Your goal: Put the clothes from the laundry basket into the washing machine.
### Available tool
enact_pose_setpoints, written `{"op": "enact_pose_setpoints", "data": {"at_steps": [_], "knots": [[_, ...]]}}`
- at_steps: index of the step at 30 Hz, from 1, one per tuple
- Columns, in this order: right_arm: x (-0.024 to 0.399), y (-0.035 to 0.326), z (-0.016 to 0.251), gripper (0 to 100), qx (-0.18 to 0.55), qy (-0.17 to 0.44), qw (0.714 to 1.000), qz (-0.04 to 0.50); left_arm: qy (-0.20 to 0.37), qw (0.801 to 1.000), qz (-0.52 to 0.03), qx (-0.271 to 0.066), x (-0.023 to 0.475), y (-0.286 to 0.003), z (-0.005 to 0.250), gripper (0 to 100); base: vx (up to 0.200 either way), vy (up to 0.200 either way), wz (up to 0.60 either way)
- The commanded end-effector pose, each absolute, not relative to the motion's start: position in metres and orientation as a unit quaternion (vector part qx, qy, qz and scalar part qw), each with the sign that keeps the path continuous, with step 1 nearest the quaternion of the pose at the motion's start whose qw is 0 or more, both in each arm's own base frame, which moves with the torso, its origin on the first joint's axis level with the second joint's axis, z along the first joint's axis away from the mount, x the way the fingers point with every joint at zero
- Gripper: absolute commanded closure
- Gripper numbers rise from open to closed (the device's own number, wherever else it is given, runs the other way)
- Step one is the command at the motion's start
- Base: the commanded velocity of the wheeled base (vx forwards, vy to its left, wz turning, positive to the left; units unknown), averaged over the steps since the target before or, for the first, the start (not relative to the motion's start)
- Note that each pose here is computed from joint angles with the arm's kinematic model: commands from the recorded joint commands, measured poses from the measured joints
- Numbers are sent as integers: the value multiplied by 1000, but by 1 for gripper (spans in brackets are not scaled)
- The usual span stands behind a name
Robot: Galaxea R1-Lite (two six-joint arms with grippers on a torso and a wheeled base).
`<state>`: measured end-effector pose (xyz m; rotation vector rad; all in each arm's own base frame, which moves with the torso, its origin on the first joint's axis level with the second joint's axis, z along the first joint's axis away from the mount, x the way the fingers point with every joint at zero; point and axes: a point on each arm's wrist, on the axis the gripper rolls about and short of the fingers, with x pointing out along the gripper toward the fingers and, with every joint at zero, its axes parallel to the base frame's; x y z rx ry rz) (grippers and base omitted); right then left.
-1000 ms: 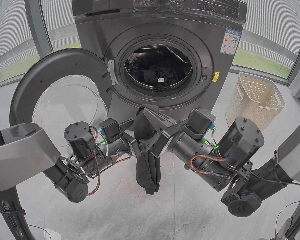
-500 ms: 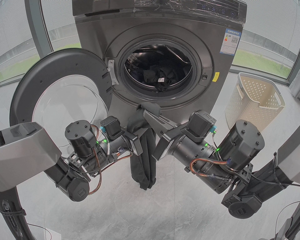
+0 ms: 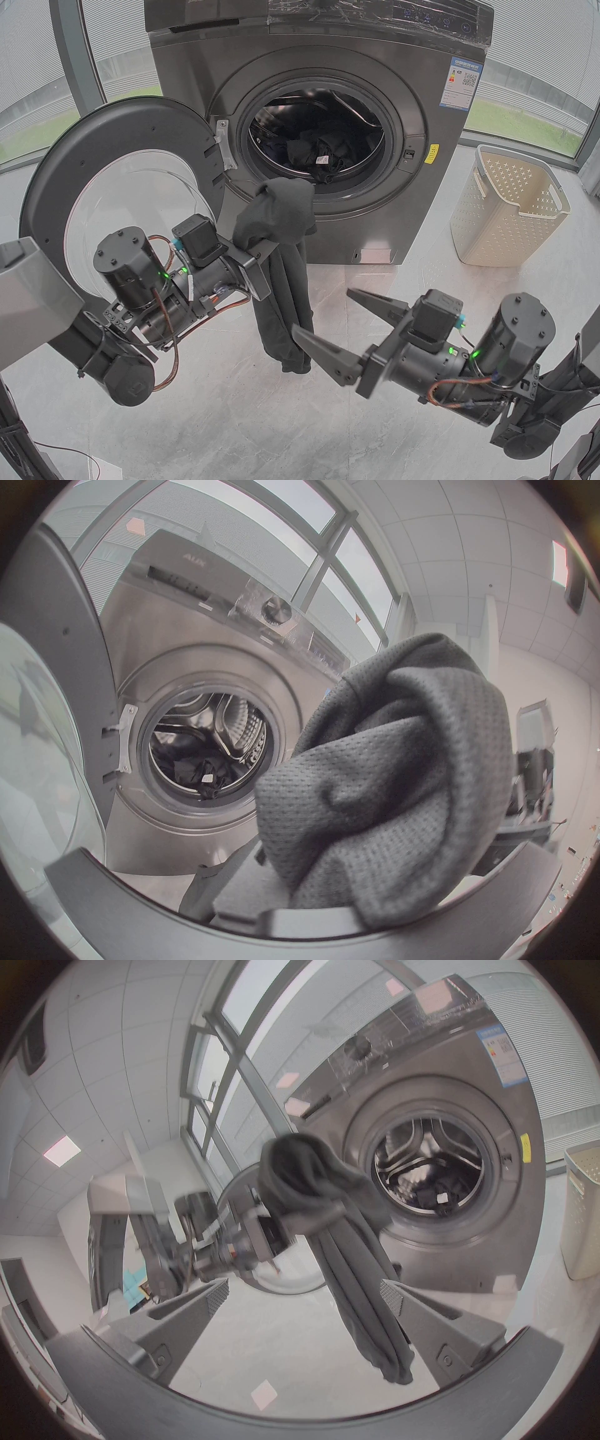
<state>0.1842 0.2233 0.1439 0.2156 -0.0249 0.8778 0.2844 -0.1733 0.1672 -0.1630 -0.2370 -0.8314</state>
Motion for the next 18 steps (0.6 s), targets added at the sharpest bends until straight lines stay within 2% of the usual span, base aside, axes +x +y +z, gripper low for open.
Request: {"op": "enact_pose_setpoints", "data": {"at_steps": [1, 3, 4, 12, 18], "knots": [[176, 187, 129, 0, 84, 26, 908, 411, -148, 888, -423, -100, 240, -158, 200, 100, 0, 0, 0], [185, 185, 128, 0, 84, 25, 912, 400, -148, 884, -430, -109, 233, -156, 205, 100, 0, 0, 0], [204, 186, 125, 0, 84, 26, 921, 379, -152, 880, -435, -117, 230, -155, 209, 100, 0, 0, 0], [299, 213, 99, 0, 85, 22, 949, 304, -152, 870, -452, -123, 223, -159, 212, 100, 0, 0, 0], [335, 227, 73, 0, 78, 38, 953, 290, -149, 866, -460, -126, 220, -163, 211, 100, 0, 0, 0]]}}
